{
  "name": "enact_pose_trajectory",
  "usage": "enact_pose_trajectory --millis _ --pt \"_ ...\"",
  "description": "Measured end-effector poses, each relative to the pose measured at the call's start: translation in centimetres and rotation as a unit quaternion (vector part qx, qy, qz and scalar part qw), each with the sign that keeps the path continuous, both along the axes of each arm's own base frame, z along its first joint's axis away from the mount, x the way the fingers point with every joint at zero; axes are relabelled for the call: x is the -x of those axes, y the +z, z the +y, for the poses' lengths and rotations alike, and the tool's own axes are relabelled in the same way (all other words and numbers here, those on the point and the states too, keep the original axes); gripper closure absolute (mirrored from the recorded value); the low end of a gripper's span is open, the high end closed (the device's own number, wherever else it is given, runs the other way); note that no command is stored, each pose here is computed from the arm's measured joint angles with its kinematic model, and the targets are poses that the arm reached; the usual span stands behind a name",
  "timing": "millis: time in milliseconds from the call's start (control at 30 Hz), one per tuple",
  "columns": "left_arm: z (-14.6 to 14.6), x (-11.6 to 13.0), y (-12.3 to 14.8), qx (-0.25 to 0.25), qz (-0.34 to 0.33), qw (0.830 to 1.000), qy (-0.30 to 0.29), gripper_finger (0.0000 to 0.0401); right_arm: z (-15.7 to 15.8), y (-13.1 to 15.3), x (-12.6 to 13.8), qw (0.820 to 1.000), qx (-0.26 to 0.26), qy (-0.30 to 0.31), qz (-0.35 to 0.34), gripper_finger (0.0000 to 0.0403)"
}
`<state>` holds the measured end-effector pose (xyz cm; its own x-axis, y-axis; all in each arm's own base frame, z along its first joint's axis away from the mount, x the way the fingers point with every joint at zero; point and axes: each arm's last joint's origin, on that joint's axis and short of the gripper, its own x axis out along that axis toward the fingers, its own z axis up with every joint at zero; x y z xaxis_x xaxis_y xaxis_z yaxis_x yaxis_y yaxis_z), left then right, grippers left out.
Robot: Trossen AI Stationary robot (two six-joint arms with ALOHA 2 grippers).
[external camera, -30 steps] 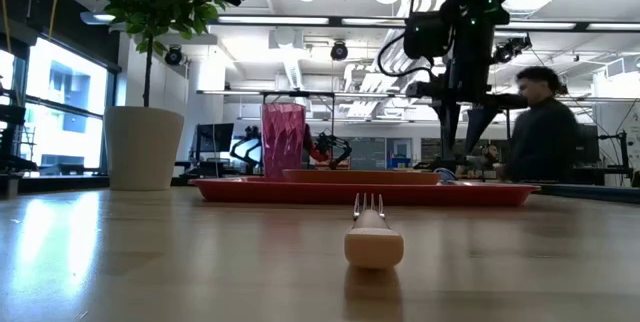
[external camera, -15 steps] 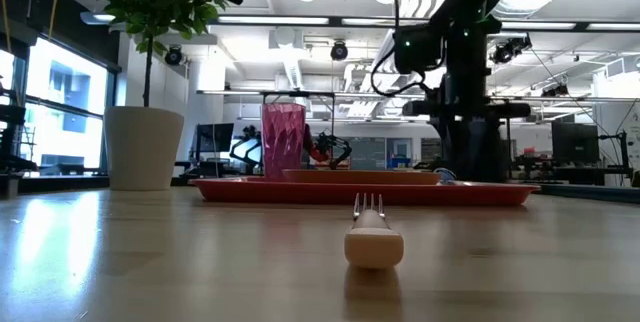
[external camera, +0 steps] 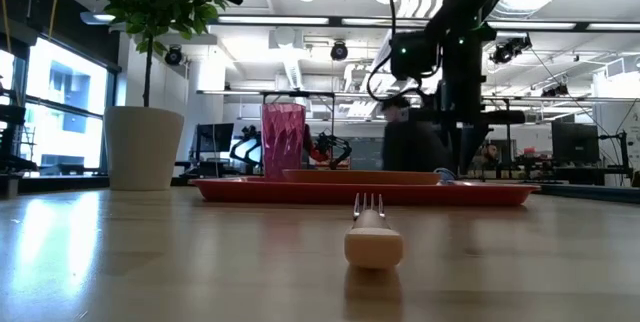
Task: Pick and place plate/cup/fork/spoon on tray
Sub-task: Adjust the yellow spoon on the red tray
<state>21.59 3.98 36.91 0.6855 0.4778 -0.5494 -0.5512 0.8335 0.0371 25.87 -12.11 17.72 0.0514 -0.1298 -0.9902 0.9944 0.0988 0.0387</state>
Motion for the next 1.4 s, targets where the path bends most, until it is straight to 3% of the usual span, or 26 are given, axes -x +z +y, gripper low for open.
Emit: enact_pose_trajectory --millis 200,1400 --pt "0.0 0.0 0.0 0.000 0.000 1.000 0.000 0.0298 -1.1 -1.3 -0.1 1.000 -0.006 -0.004 0.014 0.0379" --pt "0.0 0.0 0.0 -0.004 0.000 1.000 0.005 0.0298 -3.1 -2.9 0.1 0.999 -0.036 0.016 0.001 0.0398"
